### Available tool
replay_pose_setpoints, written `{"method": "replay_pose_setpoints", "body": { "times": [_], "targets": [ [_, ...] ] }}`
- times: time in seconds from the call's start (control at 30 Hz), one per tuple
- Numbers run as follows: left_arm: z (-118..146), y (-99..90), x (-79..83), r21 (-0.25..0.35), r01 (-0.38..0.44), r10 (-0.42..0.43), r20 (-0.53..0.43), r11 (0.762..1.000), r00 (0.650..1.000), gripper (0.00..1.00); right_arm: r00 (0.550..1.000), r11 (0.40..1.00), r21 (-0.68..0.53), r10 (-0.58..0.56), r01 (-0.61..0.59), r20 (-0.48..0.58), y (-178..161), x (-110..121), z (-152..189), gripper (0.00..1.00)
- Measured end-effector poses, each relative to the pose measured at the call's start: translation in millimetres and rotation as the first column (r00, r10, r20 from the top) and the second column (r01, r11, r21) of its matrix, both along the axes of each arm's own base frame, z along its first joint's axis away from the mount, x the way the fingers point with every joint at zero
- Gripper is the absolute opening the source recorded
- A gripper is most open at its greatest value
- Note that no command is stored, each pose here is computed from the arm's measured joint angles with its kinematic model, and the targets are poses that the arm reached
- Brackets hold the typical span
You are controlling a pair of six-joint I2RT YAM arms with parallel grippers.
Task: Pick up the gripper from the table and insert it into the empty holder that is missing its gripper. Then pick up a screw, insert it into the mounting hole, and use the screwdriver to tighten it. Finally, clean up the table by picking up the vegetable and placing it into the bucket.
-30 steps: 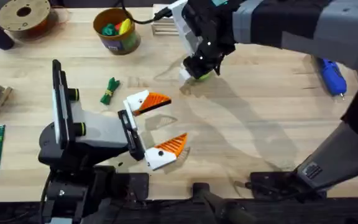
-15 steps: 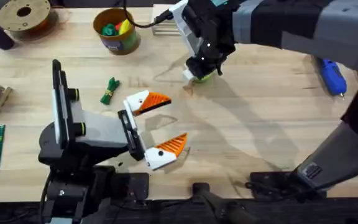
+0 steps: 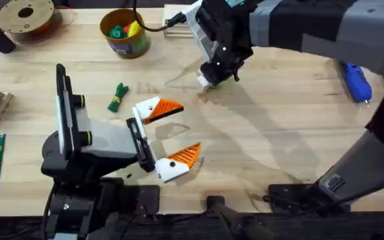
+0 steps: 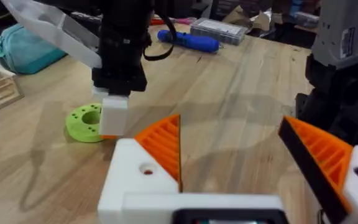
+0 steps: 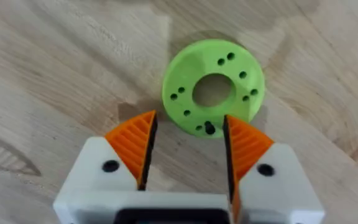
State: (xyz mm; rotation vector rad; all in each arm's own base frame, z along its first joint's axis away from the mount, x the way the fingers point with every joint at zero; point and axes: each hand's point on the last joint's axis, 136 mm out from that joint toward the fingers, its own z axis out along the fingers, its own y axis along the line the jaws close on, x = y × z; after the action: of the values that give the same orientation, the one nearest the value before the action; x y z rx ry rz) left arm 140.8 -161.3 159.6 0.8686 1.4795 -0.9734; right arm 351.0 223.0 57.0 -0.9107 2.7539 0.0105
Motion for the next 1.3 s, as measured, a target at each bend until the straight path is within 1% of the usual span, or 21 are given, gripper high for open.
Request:
{"method": "replay_pose_setpoints", "body": {
  "times": [0.1,0.17,0.2,0.27,0.3,0.37,0.63,0.67,0.73,0.77,0.87,0.9,0.93,0.97,1.23,1.3],
  "targets": [
    [0.0,0.0,0.0,0.000,0.000,0.000,0.000,1.000,1.000,0.985,1.000,1.000,0.001,0.000,0.000,0.001,0.2,0.3,0.1,0.604],
    [0.0,0.0,0.0,0.000,0.000,0.000,0.000,1.000,1.000,0.985,1.000,1.000,0.002,0.000,0.000,0.002,0.4,0.6,0.2,0.576],
    [0.0,0.0,0.0,0.000,0.000,0.000,0.000,1.000,1.000,0.985,1.000,1.000,0.001,0.003,-0.003,0.003,0.4,0.5,0.2,0.520],
    [0.0,0.0,0.0,0.000,0.000,0.000,0.000,1.000,1.000,0.985,1.000,1.000,0.000,0.001,-0.001,0.005,0.2,1.1,0.4,0.327],
    [0.0,0.0,0.0,0.000,0.000,0.000,0.000,1.000,1.000,0.985,1.000,1.000,-0.001,-0.001,0.001,0.006,-0.3,1.4,0.4,0.278],
    [0.0,0.0,0.0,0.000,0.000,0.000,0.000,1.000,1.000,0.985,1.000,1.000,-0.001,0.000,0.000,0.006,-0.7,1.6,0.4,0.259],
    [0.0,0.0,0.0,0.000,0.000,0.000,0.000,1.000,1.000,0.985,1.000,1.000,-0.002,0.000,0.000,0.006,-0.7,1.8,0.4,0.247],
    [0.0,0.0,0.0,0.000,0.000,0.000,0.000,1.000,1.000,0.985,1.000,1.000,-0.004,0.000,0.000,0.008,-1.0,2.0,0.5,0.230],
    [0.0,0.0,0.0,0.000,0.000,0.000,0.000,1.000,1.000,0.985,1.000,1.000,-0.006,-0.001,0.001,0.010,-1.4,2.4,0.6,0.157],
    [0.0,0.0,0.0,0.000,0.000,0.000,0.000,1.000,1.000,0.985,1.000,1.000,-0.007,-0.002,0.002,0.011,-1.6,2.6,0.8,0.136],
    [0.0,0.0,0.0,0.000,0.000,0.000,0.000,1.000,1.000,0.985,1.000,1.000,-0.007,-0.002,0.002,0.012,-1.9,3.0,0.9,0.121],
    [0.0,0.0,0.0,0.000,0.000,0.000,0.000,1.000,1.000,0.985,1.000,1.000,-0.010,-0.003,0.003,0.013,-2.3,3.1,0.9,0.097],
    [0.0,0.0,0.0,0.000,0.000,0.000,0.000,1.000,1.000,0.985,1.000,1.000,-0.010,-0.001,0.002,0.014,-2.3,3.5,1.0,0.033],
    [0.0,0.0,0.0,0.000,0.000,0.000,0.000,1.000,1.000,0.985,1.000,1.000,-0.009,-0.005,0.005,0.017,-2.2,4.2,1.4,0.013],
    [0.0,0.0,0.0,0.000,0.000,0.000,0.000,1.000,1.000,0.985,1.000,1.000,-0.012,-0.004,0.004,0.015,-2.8,3.7,1.5,0.006],
    [0.0,0.0,0.0,0.000,0.000,0.000,0.000,1.000,1.000,0.985,1.000,1.000,-0.026,-0.004,0.004,-0.006,-5.7,-0.8,2.6,0.006]
  ]
}}
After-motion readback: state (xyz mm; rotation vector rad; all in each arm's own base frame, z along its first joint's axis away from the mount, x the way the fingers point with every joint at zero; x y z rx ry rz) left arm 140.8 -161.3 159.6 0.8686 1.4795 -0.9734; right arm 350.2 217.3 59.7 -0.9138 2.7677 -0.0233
